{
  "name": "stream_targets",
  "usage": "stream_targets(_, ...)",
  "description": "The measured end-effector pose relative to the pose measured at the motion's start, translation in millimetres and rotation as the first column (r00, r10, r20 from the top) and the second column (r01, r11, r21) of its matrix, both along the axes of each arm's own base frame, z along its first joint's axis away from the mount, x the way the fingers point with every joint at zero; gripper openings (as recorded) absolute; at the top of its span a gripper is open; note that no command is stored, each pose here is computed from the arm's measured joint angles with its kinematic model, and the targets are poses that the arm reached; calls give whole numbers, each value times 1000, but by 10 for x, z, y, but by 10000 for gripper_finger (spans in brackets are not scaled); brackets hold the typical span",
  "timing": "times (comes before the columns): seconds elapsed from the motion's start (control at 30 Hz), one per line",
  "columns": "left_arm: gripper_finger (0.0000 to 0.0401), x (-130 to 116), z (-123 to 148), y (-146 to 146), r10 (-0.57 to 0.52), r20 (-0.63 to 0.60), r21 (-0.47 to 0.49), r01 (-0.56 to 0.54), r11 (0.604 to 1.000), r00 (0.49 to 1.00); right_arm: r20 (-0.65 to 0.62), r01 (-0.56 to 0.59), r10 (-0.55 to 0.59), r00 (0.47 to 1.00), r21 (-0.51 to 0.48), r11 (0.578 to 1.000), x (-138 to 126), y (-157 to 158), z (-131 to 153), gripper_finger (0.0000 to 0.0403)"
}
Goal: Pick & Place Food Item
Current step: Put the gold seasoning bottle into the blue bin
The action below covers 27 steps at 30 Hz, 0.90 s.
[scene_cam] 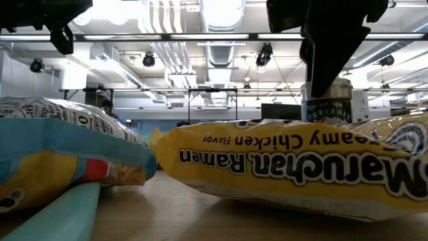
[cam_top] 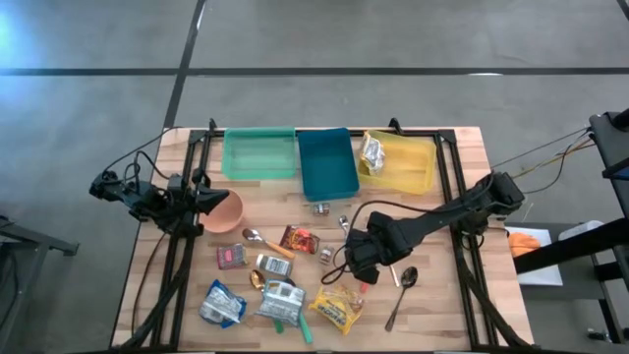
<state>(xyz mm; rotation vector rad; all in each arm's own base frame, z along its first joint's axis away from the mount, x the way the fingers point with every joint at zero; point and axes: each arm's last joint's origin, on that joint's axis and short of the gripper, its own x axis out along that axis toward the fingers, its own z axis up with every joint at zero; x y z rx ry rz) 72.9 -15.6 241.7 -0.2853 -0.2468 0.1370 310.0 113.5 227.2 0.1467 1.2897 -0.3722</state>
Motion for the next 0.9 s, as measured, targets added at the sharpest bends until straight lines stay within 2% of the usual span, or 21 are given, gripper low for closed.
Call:
stream_targets(0.1, 2, 0, 0, 0, 0, 0, 0, 0, 1000, 1000, -12, 2, -2, 1000, -4, 1000, -10, -14, -11, 368)
stream_targets(0.43, 2, 0, 0, 0, 0, 0, 0, 0, 1000, 1000, -16, 2, -2, 1000, -6, 1000, -15, -13, -20, 271)
stream_targets(0.9, 2, 0, 0, 0, 0, 0, 0, 0, 1000, 1000, -20, 34, -34, 999, 1, 999, -29, -16, -16, 270)
